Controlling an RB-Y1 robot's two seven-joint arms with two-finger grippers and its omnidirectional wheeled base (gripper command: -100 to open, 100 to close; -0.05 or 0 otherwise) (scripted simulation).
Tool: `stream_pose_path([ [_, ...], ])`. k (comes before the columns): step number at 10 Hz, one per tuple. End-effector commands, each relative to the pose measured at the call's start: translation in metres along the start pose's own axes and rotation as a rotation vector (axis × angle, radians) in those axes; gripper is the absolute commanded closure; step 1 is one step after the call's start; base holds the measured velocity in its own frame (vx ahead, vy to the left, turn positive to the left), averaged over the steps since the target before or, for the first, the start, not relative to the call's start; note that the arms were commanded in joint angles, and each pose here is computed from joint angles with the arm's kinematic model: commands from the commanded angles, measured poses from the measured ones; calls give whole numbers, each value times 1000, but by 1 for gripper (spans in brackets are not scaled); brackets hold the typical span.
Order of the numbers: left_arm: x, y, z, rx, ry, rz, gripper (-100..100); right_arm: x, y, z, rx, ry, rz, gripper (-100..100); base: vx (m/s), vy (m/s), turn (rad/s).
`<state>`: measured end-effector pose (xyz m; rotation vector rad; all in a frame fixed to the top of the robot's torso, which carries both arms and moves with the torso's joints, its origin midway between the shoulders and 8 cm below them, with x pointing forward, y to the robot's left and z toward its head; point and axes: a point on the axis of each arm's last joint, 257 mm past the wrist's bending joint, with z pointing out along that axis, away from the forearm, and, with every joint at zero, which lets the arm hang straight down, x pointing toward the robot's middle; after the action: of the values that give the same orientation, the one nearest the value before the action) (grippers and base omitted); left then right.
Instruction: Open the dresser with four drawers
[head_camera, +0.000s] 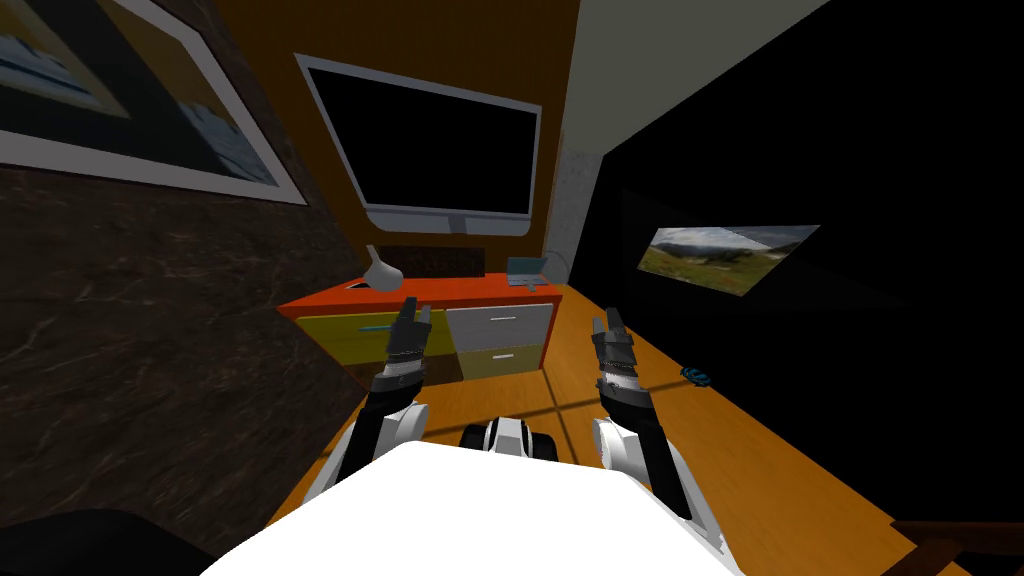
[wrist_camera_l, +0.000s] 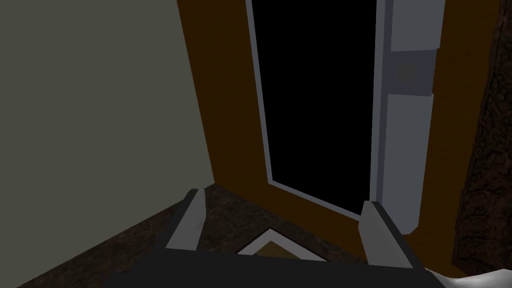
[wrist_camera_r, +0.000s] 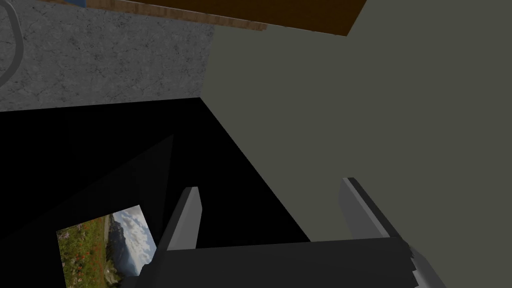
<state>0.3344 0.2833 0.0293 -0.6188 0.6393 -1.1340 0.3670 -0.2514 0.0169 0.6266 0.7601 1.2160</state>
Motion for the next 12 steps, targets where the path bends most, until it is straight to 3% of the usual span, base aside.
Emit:
stream_pose_path([
  [1, 10, 9, -3, -6, 68, 23, -100, 0, 0, 0, 1, 0, 0, 0, 20, -16, 3],
  [6, 24, 49, -15, -62, 177, 66, -100, 0, 0, 0, 1, 0, 0, 0, 46, -28, 6],
  [12, 27, 111, -37, -166, 226, 96, -100, 0, 0, 0, 1, 0, 0, 0, 68, -43, 8],
])
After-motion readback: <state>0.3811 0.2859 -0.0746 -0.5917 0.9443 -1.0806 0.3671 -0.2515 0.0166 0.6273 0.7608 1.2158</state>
